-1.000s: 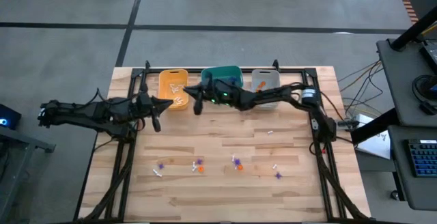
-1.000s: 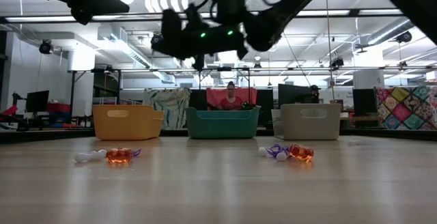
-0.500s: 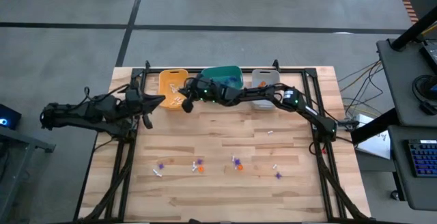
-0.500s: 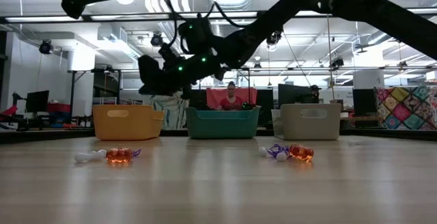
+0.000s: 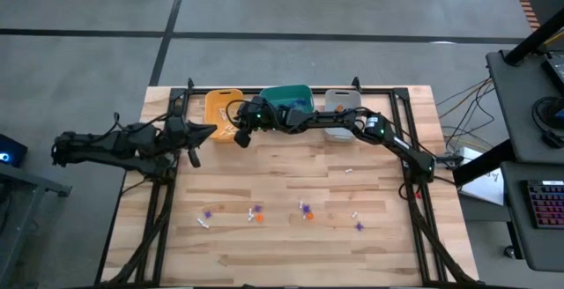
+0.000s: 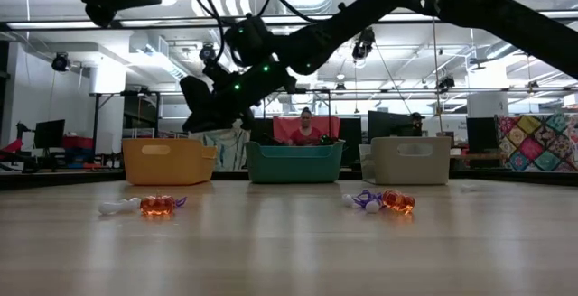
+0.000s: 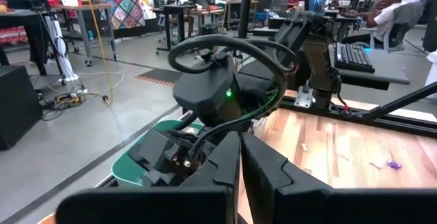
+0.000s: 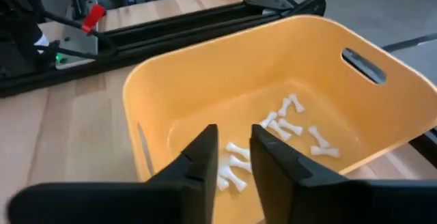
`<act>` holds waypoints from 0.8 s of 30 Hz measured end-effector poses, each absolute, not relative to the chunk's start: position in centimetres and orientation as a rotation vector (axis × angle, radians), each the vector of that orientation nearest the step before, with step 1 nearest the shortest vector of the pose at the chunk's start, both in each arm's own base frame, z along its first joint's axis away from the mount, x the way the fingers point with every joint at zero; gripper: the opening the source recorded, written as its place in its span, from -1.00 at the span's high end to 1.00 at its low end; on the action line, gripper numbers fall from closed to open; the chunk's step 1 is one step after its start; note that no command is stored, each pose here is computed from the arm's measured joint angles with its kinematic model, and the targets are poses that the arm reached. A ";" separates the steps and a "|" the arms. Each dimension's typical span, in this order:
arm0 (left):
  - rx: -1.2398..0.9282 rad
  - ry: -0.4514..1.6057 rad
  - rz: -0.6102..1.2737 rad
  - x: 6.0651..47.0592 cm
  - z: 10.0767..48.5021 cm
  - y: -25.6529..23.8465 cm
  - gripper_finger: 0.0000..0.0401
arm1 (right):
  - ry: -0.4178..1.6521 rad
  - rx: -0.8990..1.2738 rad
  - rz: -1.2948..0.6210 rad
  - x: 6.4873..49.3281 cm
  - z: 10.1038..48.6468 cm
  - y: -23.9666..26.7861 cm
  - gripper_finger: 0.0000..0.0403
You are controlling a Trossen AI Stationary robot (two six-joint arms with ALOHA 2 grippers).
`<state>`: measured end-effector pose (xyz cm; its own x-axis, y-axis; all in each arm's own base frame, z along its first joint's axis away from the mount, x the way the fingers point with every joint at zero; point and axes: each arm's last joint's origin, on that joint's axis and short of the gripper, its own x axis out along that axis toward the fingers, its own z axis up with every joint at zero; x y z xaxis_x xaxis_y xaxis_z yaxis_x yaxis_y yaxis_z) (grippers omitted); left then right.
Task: Sort Halloween decoration
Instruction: Put the violet spider toy into the green bin
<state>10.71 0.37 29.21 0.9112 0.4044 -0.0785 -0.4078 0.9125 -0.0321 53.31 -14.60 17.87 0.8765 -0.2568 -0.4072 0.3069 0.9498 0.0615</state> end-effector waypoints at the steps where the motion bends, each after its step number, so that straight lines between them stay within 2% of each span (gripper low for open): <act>1: -0.054 0.073 0.419 10.8 29.2 0.4 1.00 | 0.414 0.129 -0.295 53.3 17.9 -14.6 0.55; 5: -0.080 0.095 0.389 11.1 28.9 0.2 1.00 | 0.485 0.128 -0.289 52.9 19.0 -14.4 0.40; 9: -0.118 0.127 0.310 11.6 28.6 0.0 1.00 | 0.623 0.164 -0.217 51.5 21.4 -13.4 0.35; 17: -0.203 0.244 0.182 13.6 27.4 -0.7 1.00 | 0.999 0.203 0.015 47.0 25.6 -8.0 0.42; 24: -0.273 0.383 0.179 16.3 25.4 -1.5 1.00 | 1.330 0.165 0.127 43.6 26.1 -2.1 0.51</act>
<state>16.30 -1.49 25.39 0.9126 0.1203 -0.3908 -0.2227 0.9478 -0.2284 43.57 -2.13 26.14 0.2341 0.1864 -0.9542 0.0019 0.9813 0.1922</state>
